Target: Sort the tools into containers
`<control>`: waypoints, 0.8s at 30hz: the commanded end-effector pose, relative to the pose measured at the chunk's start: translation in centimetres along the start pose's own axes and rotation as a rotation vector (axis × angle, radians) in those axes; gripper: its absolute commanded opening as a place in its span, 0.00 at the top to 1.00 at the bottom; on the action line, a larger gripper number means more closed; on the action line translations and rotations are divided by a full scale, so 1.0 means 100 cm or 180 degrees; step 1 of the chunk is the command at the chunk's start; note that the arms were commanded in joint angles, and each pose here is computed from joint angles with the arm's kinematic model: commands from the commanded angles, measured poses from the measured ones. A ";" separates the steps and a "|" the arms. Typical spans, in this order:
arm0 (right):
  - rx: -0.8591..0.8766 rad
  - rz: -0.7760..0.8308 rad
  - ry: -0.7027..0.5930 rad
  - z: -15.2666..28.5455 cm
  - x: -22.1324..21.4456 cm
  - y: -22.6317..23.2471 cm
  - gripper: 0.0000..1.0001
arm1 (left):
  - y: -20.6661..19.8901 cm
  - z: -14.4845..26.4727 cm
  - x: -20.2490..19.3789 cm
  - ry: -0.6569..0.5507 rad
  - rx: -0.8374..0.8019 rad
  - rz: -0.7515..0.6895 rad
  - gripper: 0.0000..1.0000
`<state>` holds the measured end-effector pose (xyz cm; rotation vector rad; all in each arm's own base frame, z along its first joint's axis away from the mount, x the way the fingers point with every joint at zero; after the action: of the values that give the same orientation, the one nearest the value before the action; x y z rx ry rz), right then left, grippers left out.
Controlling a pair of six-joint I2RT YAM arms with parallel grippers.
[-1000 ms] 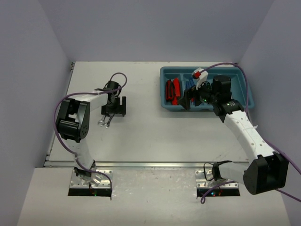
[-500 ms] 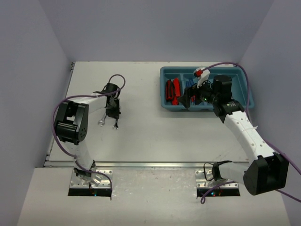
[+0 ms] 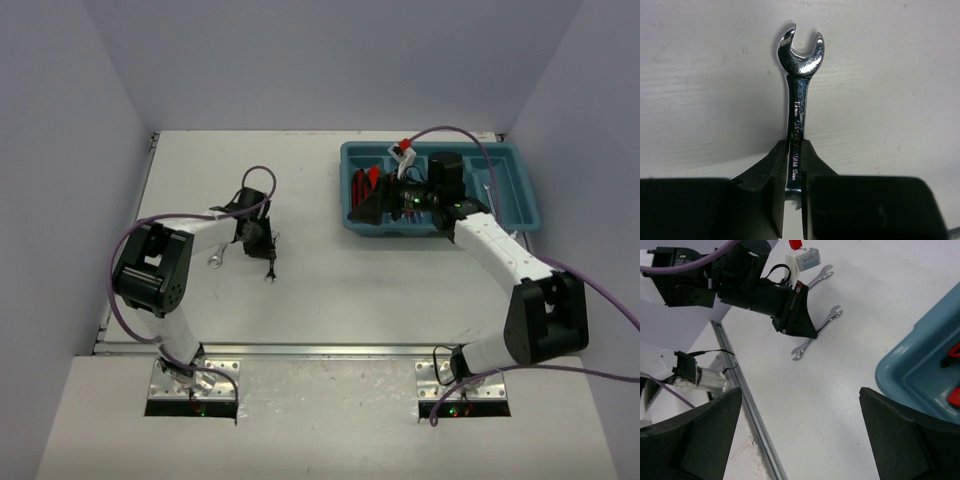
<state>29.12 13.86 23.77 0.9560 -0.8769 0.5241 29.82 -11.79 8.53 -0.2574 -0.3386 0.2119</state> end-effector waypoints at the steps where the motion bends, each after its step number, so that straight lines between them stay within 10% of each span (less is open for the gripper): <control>1: 0.0259 -0.0378 0.0178 -0.038 -0.005 0.014 0.01 | -0.006 0.005 -0.026 0.0101 -0.0217 0.0407 1.00; 13: -0.0052 -0.0505 0.0549 -0.084 -0.093 0.041 0.05 | -0.015 0.016 -0.027 -0.0263 0.0058 0.0355 0.99; 24: -0.0508 -0.0301 0.0677 -0.065 -0.098 0.038 0.02 | -0.032 0.009 -0.017 -0.0309 0.0654 0.0099 0.66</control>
<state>23.28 21.94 14.24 0.8411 -0.5753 0.4338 27.57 -14.86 8.79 -0.1141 -0.3654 0.2853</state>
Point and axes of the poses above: each gripper's point midway between its finger pads, its own z axis back along the fingers, its own y axis along the line the jaws close on, x = y × z, the point moved 9 cm from there along z, back along the fingers, and after that the axes turned 5 degrees about z, right-handed, at the moved point
